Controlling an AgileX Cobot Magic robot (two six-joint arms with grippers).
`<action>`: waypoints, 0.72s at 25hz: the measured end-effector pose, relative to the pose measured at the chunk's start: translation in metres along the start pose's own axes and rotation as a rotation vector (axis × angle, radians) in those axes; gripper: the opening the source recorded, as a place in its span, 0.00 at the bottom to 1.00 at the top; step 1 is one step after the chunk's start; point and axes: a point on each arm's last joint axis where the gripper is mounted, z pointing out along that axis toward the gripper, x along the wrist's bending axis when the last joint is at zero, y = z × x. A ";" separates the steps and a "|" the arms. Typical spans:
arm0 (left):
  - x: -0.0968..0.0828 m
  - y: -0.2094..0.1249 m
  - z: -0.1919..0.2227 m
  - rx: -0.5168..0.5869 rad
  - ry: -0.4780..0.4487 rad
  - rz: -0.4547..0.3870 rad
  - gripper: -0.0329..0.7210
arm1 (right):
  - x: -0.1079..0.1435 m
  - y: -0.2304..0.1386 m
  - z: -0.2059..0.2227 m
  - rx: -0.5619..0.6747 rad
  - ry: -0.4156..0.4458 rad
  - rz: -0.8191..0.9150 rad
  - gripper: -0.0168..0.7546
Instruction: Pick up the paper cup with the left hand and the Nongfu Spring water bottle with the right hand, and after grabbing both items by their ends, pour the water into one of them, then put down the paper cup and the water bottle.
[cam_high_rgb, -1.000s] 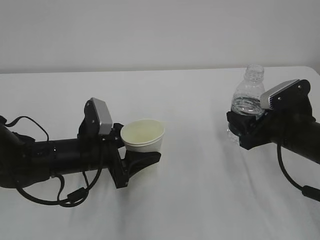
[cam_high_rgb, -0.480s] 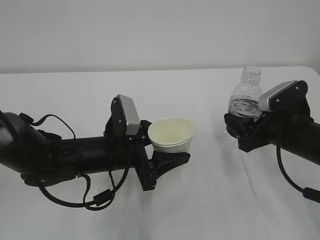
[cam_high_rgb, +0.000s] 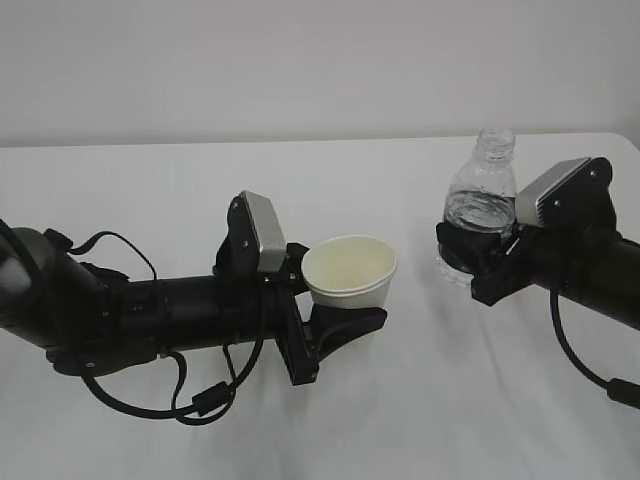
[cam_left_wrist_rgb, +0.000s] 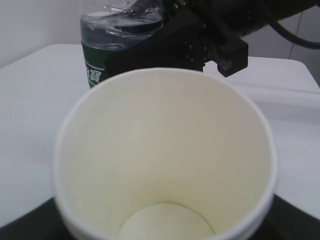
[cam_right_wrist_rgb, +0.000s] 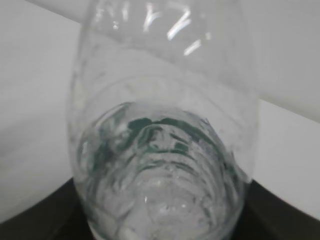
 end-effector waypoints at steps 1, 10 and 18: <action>0.000 0.000 0.000 0.000 0.000 -0.005 0.67 | 0.000 0.001 0.000 -0.011 0.004 -0.003 0.63; -0.006 -0.001 0.002 0.010 -0.046 -0.006 0.67 | -0.001 0.009 0.005 -0.052 0.036 -0.058 0.63; -0.018 0.001 0.008 0.012 -0.090 0.001 0.67 | 0.001 0.016 0.017 -0.029 0.080 -0.171 0.63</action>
